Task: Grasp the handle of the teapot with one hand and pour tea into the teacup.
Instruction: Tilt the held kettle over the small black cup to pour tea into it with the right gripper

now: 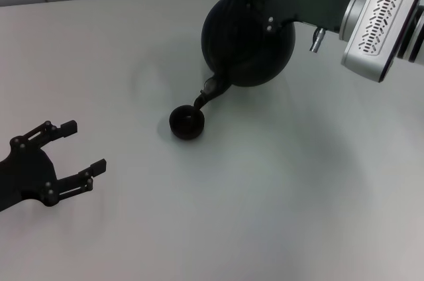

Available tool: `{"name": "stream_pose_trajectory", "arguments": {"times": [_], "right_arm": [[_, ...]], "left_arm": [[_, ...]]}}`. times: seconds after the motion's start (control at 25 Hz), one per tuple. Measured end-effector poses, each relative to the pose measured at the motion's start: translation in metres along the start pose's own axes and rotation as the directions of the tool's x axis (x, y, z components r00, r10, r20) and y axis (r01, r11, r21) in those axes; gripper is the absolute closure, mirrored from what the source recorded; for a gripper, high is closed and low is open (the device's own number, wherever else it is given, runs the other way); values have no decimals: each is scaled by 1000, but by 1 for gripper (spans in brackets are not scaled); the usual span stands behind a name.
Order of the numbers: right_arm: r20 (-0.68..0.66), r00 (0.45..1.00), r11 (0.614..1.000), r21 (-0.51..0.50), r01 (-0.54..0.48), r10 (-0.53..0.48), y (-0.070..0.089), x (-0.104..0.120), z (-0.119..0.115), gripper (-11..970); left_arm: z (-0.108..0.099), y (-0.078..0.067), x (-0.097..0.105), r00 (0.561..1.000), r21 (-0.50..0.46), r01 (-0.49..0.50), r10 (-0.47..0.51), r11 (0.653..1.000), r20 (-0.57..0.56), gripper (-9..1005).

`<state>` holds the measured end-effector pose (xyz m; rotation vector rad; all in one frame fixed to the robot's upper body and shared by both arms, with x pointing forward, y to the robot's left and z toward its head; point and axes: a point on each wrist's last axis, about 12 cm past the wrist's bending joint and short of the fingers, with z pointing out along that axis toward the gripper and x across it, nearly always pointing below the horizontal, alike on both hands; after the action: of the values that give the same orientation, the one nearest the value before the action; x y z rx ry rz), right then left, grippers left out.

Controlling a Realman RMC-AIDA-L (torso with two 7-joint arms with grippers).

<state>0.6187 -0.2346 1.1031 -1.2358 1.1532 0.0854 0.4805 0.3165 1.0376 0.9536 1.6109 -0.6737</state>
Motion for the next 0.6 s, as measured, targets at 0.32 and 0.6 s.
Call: {"name": "stream_pose_trajectory", "arguments": {"times": [0.32, 0.6], "right_arm": [[16, 995, 994, 44, -99, 98, -2, -1, -1, 882], [43, 967, 959, 122, -256, 253, -6, 2, -9, 883]], "left_arm": [[0, 0, 0, 1000, 1, -1, 1, 1000, 1, 132], [0, 0, 0, 1000, 2, -1, 1, 1000, 1, 132]]}}
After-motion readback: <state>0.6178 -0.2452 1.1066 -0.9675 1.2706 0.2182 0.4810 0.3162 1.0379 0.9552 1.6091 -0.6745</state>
